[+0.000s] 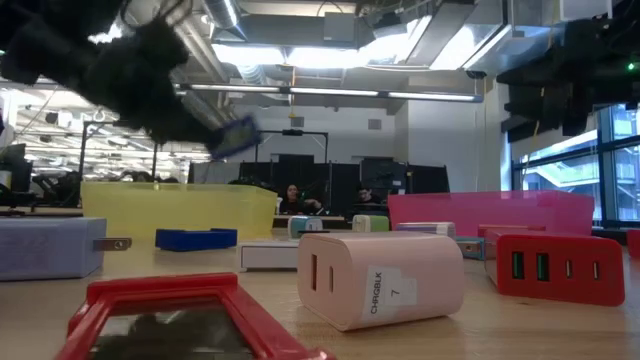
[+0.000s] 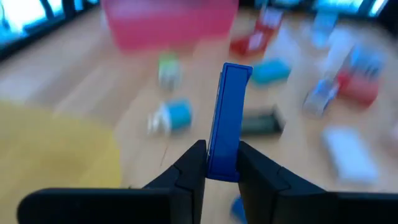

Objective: Pick & Place Office items
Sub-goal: Put the top blue digital clock into the pink bin

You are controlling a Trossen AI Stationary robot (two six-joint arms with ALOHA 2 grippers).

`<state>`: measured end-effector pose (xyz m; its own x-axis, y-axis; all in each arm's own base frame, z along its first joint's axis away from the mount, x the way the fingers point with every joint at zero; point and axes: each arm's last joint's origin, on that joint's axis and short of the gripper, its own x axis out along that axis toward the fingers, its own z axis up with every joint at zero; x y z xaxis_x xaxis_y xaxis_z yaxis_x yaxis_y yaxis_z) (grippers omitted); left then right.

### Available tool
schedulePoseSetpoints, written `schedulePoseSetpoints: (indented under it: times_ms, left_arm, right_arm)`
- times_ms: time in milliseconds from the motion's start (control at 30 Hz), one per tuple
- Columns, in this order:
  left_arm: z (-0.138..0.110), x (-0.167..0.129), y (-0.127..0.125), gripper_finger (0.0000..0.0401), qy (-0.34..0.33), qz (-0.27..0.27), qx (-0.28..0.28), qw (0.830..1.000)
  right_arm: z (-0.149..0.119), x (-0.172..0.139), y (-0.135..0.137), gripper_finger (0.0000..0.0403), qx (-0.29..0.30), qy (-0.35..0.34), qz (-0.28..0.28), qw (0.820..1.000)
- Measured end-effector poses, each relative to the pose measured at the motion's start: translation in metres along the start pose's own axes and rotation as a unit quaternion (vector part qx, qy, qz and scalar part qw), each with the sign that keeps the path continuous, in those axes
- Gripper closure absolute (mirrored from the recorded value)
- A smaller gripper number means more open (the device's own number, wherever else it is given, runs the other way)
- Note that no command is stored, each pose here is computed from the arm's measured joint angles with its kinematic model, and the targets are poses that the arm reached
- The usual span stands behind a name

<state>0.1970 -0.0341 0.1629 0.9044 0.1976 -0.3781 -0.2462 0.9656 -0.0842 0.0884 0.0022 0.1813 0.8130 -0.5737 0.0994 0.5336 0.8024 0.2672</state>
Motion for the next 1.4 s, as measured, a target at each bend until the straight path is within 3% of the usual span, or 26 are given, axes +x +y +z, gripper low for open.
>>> schedulePoseSetpoints:
  times_ms: [100, 300, 433, 567, 800, 967, 1100, 1267, 1400]
  left_arm:
    - [0.012, -0.001, -0.002, 0.0329, -0.064, 0.007, -0.008, 0.998]
    - [0.022, 0.0, 0.004, 0.0329, -0.109, 0.042, -0.004, 0.993]
    - [0.026, 0.001, 0.009, 0.033, -0.119, 0.052, -0.016, 0.991]
    - [0.031, 0.002, 0.014, 0.0329, -0.139, 0.045, -0.024, 0.989]
    - [0.036, 0.01, 0.021, 0.0328, -0.166, 0.029, -0.024, 0.985]
    - [0.047, 0.04, 0.016, 0.0327, -0.166, -0.003, 0.012, 0.986]
    - [0.061, 0.073, 0.011, 0.0327, -0.156, 0.002, 0.037, 0.987]
    - [0.078, 0.104, 0.007, 0.0327, -0.161, 0.013, 0.043, 0.986]
    - [0.088, 0.12, 0.006, 0.0327, -0.17, 0.009, 0.037, 0.985]
  right_arm:
    - [0.004, 0.0, 0.0, 0.0037, 0.003, -0.013, -0.002, 1.0]
    - [0.003, 0.0, 0.0, 0.0037, -0.091, -0.013, -0.003, 0.996]
    - [0.004, 0.0, 0.002, 0.0037, -0.064, -0.013, 0.034, 0.997]
    - [0.003, -0.001, 0.007, 0.0037, -0.013, -0.003, 0.115, 0.993]
    - [0.004, -0.002, 0.012, 0.0037, -0.005, 0.001, 0.202, 0.979]
    - [0.004, -0.003, 0.013, 0.0037, -0.007, 0.001, 0.211, 0.977]
    - [0.004, -0.001, 0.012, 0.0037, 0.008, 0.002, 0.185, 0.983]
    - [0.014, 0.001, 0.016, 0.0037, 0.027, 0.007, 0.174, 0.984]
    - [0.022, 0.007, 0.024, 0.0036, -0.002, 0.026, 0.166, 0.986]
